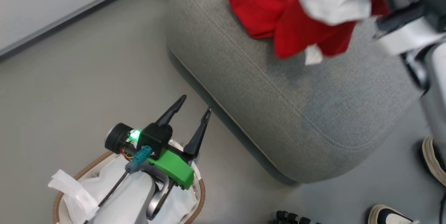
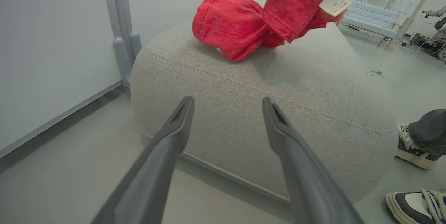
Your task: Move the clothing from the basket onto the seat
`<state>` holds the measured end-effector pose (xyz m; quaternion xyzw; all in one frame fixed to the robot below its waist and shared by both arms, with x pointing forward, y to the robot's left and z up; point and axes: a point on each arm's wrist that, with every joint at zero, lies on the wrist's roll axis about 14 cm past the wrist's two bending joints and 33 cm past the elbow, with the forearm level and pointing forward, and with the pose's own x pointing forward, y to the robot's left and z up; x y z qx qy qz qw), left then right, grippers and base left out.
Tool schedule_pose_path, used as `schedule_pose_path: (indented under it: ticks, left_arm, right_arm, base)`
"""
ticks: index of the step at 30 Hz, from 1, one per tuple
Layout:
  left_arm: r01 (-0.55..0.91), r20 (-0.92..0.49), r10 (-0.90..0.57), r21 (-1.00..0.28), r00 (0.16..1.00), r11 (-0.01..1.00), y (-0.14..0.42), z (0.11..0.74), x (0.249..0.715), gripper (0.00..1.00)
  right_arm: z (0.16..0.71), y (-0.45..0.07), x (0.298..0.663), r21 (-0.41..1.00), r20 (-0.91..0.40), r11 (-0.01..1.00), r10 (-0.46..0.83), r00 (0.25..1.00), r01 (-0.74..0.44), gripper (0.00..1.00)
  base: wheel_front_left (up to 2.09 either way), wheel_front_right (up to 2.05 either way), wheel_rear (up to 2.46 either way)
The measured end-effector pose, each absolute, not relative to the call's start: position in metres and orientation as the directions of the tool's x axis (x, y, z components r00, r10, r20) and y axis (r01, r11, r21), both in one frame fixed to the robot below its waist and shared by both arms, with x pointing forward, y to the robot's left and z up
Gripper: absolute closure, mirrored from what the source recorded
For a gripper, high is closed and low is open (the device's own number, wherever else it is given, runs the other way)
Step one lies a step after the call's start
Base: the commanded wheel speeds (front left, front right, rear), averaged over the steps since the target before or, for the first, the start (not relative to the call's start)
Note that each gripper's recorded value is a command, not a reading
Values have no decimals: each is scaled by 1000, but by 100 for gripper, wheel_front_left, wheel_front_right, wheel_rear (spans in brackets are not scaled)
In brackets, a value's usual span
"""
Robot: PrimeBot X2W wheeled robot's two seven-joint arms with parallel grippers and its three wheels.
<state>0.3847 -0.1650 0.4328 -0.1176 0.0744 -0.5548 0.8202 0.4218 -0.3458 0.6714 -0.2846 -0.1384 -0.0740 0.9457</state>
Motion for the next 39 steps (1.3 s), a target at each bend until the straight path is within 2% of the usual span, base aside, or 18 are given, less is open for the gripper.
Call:
schedule_pose_path:
  ticks: [7,15,19,24,28,33,34,36,37,39]
  left_arm:
    - [885,-10,-927,-294,375,361,-158,405,400,0]
    - [868,-36,-919,-315,393,384,-145,377,419,0]
    - [853,-61,-910,-326,411,407,-134,359,428,0]
    - [826,-98,-893,-346,440,445,-119,337,436,0]
    - [808,-128,-881,-357,455,469,-109,321,439,0]
    - [790,-159,-869,-363,470,494,-99,308,441,0]
    - [788,-164,-867,-363,471,497,-98,307,441,0]
    - [786,-169,-864,-361,474,502,-96,307,441,0]
    - [785,-170,-863,-359,476,504,-96,308,441,0]
    - [786,-167,-860,-351,482,508,-96,312,442,0]
  right_arm:
    - [716,-394,453,-615,351,714,-131,927,334,100]
    - [700,-432,484,-594,348,687,-250,903,419,100]
    - [657,-435,507,-567,287,717,-290,913,406,100]
    - [566,-420,527,-524,115,788,-310,944,322,100]
    - [492,-412,524,-479,-43,834,-333,942,273,100]
    - [448,-413,513,-424,-132,858,-375,917,290,100]
    - [441,-413,508,-416,-148,860,-383,912,294,97]
    - [434,-415,500,-406,-167,862,-398,902,304,47]
    - [434,-415,497,-402,-168,861,-403,900,311,0]
    - [437,-417,490,-395,-162,859,-413,896,325,0]
  base:
    - [0,0,0]
    - [0,0,0]
    - [0,0,0]
    - [0,0,0]
    - [0,0,0]
    - [0,0,0]
    - [0,0,0]
    - [0,0,0]
    - [0,0,0]
    - [0,0,0]
